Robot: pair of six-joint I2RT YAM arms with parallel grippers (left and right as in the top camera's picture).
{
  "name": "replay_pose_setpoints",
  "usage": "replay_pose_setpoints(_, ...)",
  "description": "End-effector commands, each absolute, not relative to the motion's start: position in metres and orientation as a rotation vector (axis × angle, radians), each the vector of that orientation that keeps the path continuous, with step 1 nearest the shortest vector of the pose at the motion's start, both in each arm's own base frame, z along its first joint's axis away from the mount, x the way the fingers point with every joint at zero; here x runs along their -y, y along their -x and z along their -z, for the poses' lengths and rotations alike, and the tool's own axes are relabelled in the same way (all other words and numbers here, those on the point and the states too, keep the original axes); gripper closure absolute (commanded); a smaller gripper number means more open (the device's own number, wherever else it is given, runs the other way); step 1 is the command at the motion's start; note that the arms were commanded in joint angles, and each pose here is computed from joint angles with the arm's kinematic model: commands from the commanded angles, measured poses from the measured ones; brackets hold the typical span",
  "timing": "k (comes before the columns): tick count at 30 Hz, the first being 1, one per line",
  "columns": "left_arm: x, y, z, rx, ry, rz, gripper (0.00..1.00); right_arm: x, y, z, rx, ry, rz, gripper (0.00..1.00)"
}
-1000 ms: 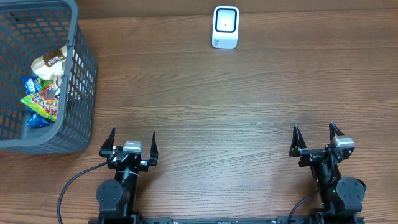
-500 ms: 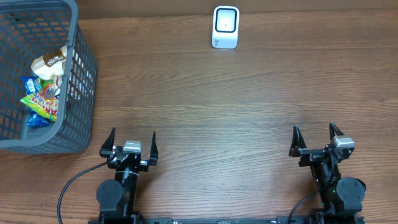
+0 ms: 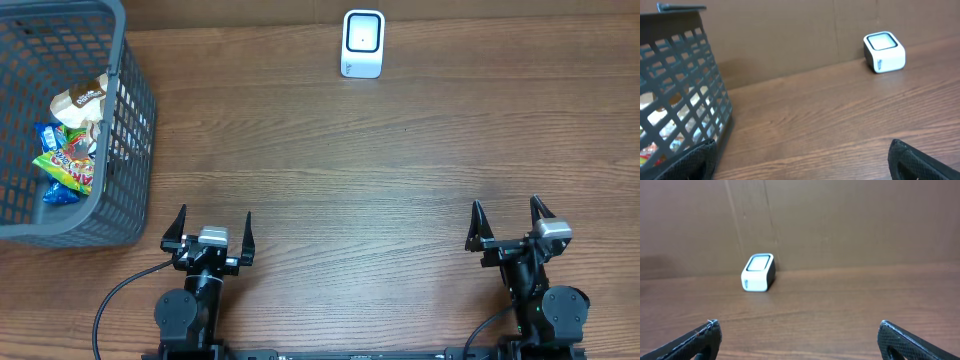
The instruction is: Scan the item barcode
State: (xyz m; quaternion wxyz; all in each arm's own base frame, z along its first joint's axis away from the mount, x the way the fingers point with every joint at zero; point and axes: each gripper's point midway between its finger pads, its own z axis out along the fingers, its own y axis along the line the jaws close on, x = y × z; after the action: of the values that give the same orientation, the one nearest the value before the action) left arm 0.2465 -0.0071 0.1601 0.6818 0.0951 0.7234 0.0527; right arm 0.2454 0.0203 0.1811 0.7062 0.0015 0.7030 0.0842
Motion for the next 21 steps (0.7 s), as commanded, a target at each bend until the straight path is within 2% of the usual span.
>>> replay_pose_setpoints(1,0.010,-0.246,-0.168,-1.592,-0.210,-0.087,0.00,-0.023,-0.244,-0.191,-1.529,0.012,-0.200,0.00)
replay_pose_setpoints(13,0.010,-0.229,-0.263,-1.528,-0.131,-0.024,0.00,-0.023,-0.230,-0.269,-1.418,0.022,-0.193,0.00)
replay_pose_setpoints(21,0.010,-0.234,-0.323,-1.532,-0.126,-0.017,0.00,-0.023,-0.223,-0.325,-1.407,0.024,-0.191,0.00)
